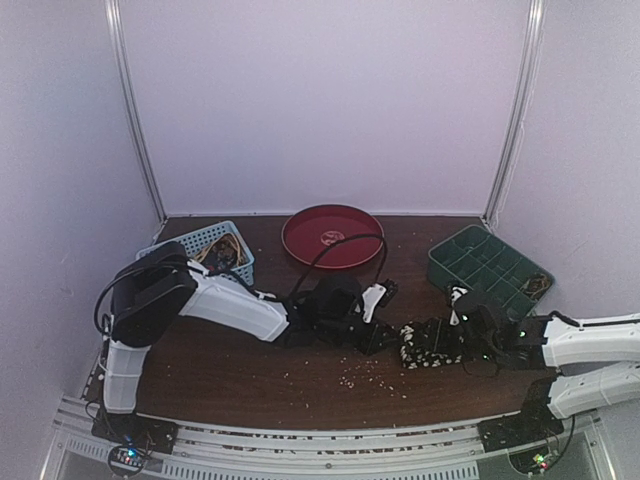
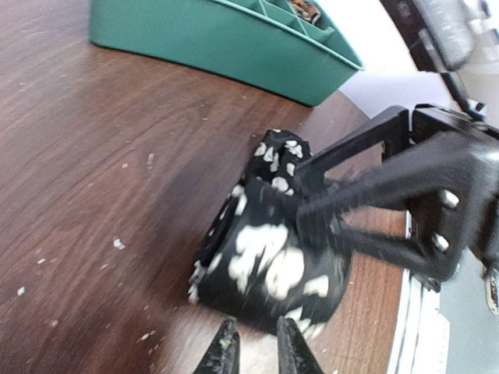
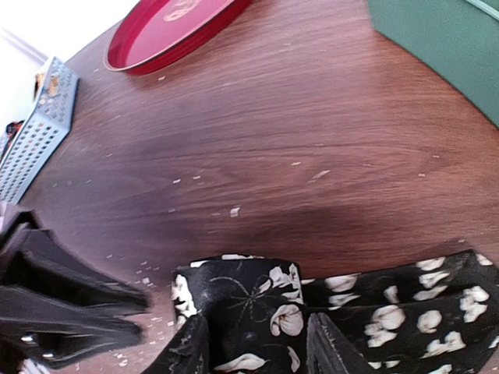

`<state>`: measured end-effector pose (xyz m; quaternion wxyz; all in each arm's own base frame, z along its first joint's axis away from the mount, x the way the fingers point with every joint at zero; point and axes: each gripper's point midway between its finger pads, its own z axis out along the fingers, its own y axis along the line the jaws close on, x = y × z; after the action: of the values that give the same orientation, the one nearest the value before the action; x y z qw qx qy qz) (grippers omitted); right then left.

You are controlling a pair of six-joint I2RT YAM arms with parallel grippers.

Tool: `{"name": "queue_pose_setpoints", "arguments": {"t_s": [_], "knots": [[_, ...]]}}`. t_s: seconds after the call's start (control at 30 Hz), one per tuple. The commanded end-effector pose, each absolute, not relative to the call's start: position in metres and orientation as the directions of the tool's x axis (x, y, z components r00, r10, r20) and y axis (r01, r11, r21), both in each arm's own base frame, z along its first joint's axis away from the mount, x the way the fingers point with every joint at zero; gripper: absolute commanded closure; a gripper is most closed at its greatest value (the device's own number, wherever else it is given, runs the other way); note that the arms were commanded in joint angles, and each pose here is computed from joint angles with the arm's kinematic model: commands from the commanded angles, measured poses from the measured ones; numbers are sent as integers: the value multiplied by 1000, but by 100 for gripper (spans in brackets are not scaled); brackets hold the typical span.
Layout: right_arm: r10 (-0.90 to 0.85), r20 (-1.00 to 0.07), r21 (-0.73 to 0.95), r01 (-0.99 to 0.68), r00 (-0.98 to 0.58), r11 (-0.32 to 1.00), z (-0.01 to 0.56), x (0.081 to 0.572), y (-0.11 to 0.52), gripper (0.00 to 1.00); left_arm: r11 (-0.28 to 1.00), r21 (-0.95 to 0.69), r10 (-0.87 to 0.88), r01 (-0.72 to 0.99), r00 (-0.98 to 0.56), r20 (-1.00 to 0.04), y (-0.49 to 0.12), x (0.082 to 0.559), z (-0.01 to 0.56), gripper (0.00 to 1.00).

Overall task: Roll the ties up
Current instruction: Roll the tie at the center of the board.

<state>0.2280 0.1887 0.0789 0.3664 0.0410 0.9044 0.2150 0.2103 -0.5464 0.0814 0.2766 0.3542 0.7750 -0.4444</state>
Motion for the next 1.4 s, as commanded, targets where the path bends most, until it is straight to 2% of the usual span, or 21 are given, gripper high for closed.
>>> {"name": "queue_pose_setpoints", "arguments": {"t_s": [0.0,0.17,0.33,0.43,0.53,0.67,0.83,0.97,1.07,1.37], "knots": [[247,-633,380,-17,-734,925,60,228,167,57,375,-458,225,806,-558,-799,-539,222,118,80],[287,-612,386,39,-737,922,51,230,157,59,359,-422,238,832,-519,-821,-537,220,114,67],[324,-613,375,96,-721,922,48,232,146,61,373,-398,256,838,-505,-824,-542,228,115,65],[313,-611,384,73,-727,920,49,232,150,62,403,-385,243,830,-502,-830,-538,234,121,64],[309,-580,461,9,-754,888,51,228,169,62,460,-389,233,798,-531,-815,-524,243,117,64],[345,-516,548,7,-784,836,47,220,182,62,527,-413,210,743,-585,-784,-497,254,113,66],[377,-458,616,18,-805,787,40,216,196,62,573,-353,200,740,-544,-815,-461,254,121,66],[375,-426,652,7,-823,758,36,213,213,63,552,-304,187,776,-471,-862,-427,240,133,50],[348,-421,669,-28,-838,742,39,210,233,63,528,-210,236,823,-380,-894,-409,230,141,42],[254,-427,694,-135,-868,707,48,215,292,62,435,-21,379,900,-204,-903,-387,207,125,11]]}}
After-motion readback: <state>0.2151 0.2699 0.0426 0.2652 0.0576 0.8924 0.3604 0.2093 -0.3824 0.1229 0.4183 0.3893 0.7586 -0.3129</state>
